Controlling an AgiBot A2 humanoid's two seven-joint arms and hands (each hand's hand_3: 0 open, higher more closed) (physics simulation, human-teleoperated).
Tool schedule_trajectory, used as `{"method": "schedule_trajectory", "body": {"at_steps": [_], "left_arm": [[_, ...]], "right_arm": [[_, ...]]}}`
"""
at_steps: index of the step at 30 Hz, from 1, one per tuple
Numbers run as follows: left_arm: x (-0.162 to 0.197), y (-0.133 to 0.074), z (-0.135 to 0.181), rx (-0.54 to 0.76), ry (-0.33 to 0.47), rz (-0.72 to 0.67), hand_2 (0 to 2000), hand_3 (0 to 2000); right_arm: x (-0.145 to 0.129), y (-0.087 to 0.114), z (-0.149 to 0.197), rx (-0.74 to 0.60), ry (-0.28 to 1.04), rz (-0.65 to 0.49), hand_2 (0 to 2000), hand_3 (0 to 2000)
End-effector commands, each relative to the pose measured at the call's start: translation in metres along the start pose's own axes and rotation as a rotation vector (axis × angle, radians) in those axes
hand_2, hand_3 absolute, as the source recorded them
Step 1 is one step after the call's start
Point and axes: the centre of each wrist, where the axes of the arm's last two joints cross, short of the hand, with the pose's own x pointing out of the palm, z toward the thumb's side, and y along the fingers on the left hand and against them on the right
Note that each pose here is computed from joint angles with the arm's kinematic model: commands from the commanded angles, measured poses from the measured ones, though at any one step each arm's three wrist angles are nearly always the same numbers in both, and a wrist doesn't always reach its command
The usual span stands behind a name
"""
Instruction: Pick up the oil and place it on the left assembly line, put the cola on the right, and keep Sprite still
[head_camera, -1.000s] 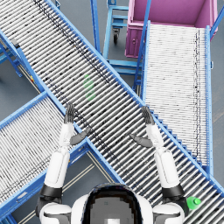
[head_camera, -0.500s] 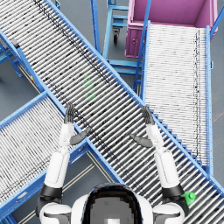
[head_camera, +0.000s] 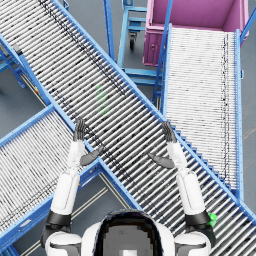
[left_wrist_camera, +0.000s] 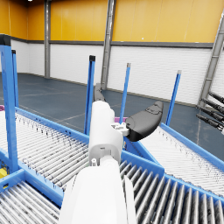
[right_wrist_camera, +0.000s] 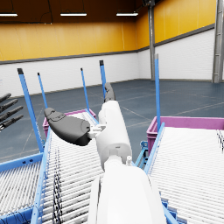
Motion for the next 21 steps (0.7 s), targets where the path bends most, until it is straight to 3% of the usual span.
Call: {"method": "schedule_trajectory", "body": {"at_steps": [1,21], "left_arm": [[0.0,0.0,0.0,0.0,0.0,0.0,0,0],[0.0,0.0,0.0,0.0,0.0,0.0,0,0]], "right_arm": [[0.0,0.0,0.0,0.0,0.0,0.0,0,0],[0.0,0.0,0.0,0.0,0.0,0.0,0,0]]}}
